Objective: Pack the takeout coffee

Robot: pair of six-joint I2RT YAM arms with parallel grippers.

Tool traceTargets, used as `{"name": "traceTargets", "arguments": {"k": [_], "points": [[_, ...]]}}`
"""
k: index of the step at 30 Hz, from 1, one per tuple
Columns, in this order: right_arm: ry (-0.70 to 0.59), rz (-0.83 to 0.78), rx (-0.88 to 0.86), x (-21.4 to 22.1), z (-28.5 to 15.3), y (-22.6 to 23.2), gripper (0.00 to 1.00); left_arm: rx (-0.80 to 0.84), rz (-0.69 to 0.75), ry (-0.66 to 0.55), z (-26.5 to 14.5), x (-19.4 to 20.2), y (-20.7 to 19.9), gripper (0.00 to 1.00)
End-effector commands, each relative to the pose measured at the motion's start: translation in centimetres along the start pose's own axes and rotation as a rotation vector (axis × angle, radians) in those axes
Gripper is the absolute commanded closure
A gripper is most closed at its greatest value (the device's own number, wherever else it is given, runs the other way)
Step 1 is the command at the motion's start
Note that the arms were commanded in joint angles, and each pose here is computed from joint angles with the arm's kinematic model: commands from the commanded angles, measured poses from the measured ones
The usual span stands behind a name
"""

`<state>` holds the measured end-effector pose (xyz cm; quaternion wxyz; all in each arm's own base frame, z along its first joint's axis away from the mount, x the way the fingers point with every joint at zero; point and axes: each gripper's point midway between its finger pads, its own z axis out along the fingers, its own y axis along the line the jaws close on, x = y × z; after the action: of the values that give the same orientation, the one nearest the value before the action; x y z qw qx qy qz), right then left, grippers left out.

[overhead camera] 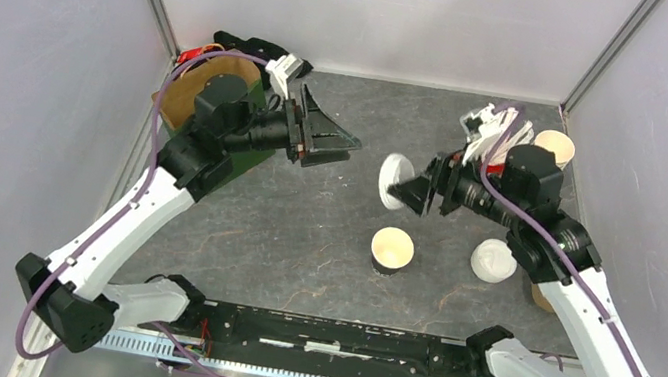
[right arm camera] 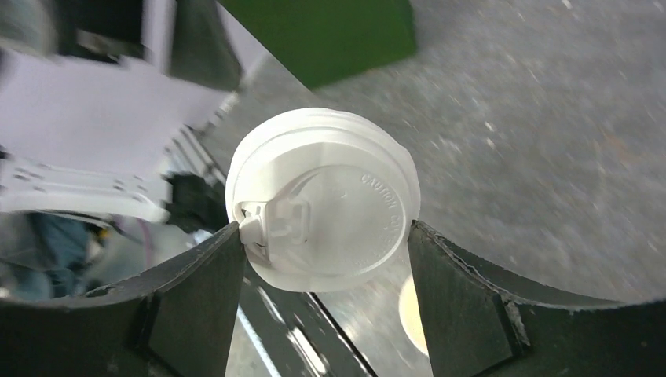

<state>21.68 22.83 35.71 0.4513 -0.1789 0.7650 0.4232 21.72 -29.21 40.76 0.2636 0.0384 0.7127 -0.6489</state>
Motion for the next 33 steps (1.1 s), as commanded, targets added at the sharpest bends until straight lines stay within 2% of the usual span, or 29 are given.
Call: {"name": "traceTargets", "arguments": {"k": [1, 4, 10, 18, 23, 33], "points": [[0.231, -0.107, 0.196, 6.4, -2.1, -4.9, 0.23, -0.178, 0.074, -0.048, -2.1, 0.1, 2.0, 0.11], [0.333, -0.133, 0.256, 8.5, -2.9, -6.5, 0.23, -0.246, 0.061, -0.066, -2.1, -0.1, 3.9, 0.11], [0.5, -0.134, 0.341, 11.8, -2.4, -8.5, 0.25, -0.459, 0.083, -0.06, -0.9, -1.4, 10.1, 0.11], [0.71, -0.24, 0.53, 14.5, -0.7, -9.1, 0.25, -0.524, 0.099, -0.016, 0.8, -1.9, 14.2, 0.11], [0.74, -0.275, 0.565, 15.3, 0.5, -9.0, 0.25, -0.591, 0.1, -0.028, 0.1, -1.8, 16.6, 0.12], [0.76, -0.273, 0.574, 16.7, 1.8, -9.4, 0.23, -0.615, 0.118, -0.007, -0.8, -1.3, 17.4, 0.12]]}}
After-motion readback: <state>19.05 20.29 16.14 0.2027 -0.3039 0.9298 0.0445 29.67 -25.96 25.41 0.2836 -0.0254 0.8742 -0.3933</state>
